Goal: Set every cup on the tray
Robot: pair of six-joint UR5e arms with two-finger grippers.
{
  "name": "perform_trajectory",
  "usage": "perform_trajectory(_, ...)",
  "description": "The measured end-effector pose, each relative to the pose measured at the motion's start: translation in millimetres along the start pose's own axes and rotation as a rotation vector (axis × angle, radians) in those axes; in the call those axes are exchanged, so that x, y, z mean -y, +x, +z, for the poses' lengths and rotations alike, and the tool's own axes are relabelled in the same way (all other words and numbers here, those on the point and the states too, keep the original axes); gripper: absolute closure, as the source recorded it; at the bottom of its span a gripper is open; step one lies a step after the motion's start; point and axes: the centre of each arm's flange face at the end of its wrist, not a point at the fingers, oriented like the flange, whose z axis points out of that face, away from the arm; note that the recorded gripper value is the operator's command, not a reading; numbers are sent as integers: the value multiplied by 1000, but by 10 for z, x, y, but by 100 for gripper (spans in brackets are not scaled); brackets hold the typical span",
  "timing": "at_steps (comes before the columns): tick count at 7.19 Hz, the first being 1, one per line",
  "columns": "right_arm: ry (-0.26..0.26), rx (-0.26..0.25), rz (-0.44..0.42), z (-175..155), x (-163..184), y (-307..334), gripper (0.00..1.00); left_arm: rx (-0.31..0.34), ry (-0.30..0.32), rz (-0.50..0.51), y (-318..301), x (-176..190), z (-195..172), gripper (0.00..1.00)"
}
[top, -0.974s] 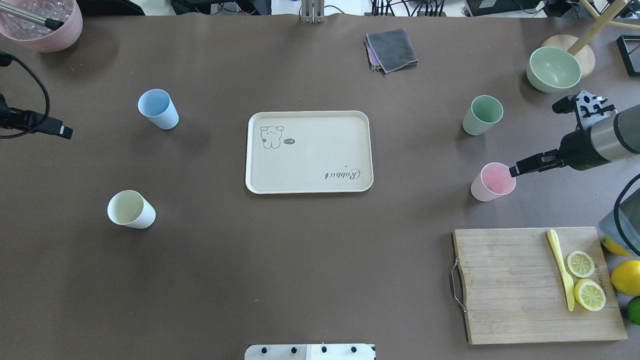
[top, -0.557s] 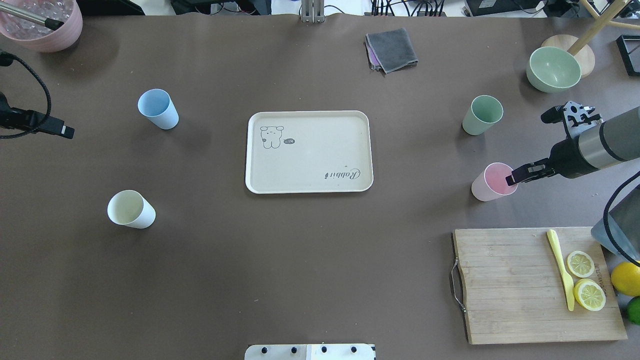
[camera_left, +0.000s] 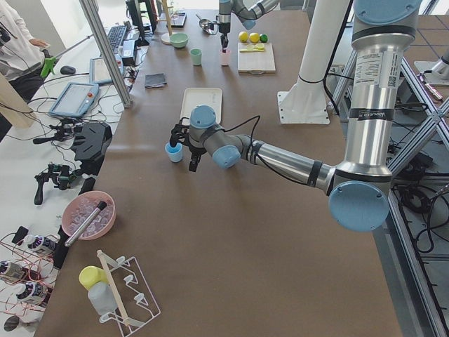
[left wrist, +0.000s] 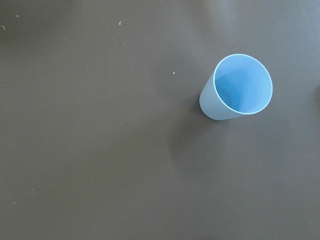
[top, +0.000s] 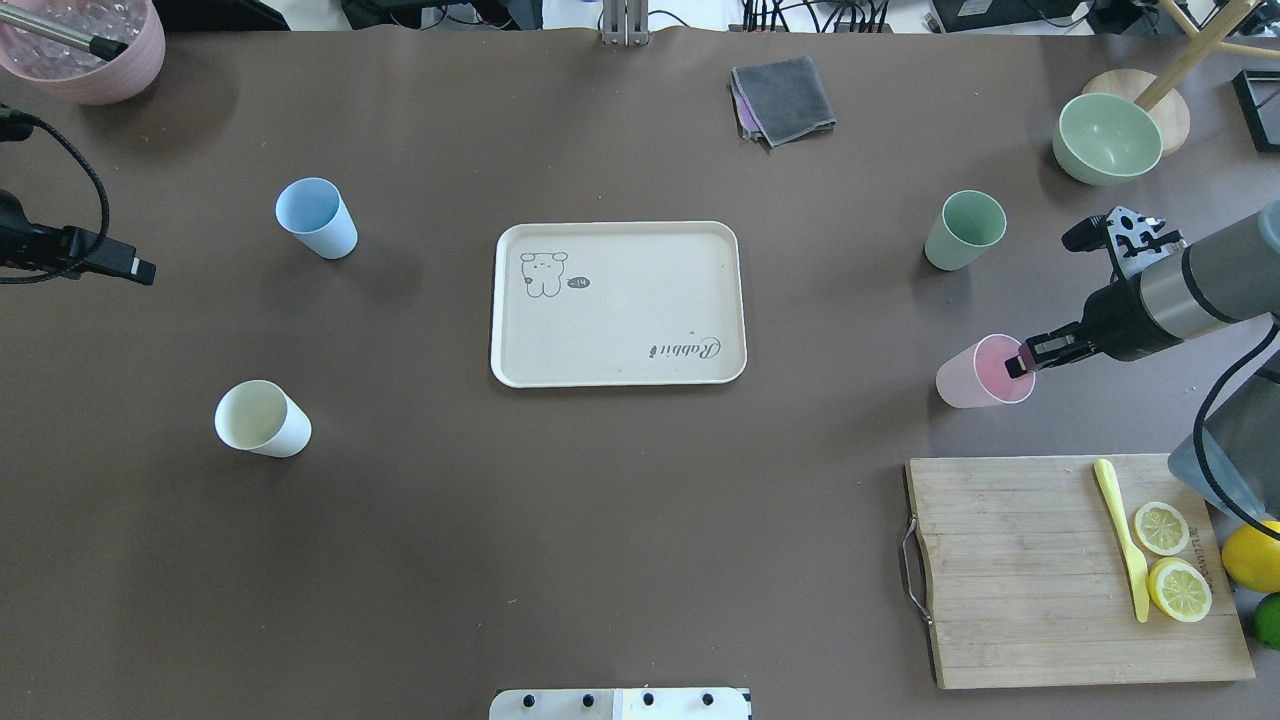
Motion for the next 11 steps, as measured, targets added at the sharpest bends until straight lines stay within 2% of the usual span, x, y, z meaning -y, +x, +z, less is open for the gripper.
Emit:
perform_trajectory(3, 39, 39, 19, -117, 384, -378, 100, 1, -51, -63, 375, -287, 326, 6)
perform_trajectory(6, 79, 9, 84, -162, 946, -1019, 100, 29, -109, -32, 577, -663, 696, 17)
perform_trajectory(7, 87, 0, 99, -86, 1015, -1220, 100, 28, -130, -20, 640, -749, 783, 30)
perform_trajectory(8, 90, -11, 107, 26, 1042, -1389, 100, 29, -148, -12, 674, -820, 857, 75)
perform_trajectory(9, 91, -21, 118, 133, 1059, -1568, 100, 30, -162, -5, 699, -880, 914, 100)
perform_trajectory(11, 106, -20, 152, 355, 1077, -2080, 100, 24, -169, 6, 765, -911, 943, 100)
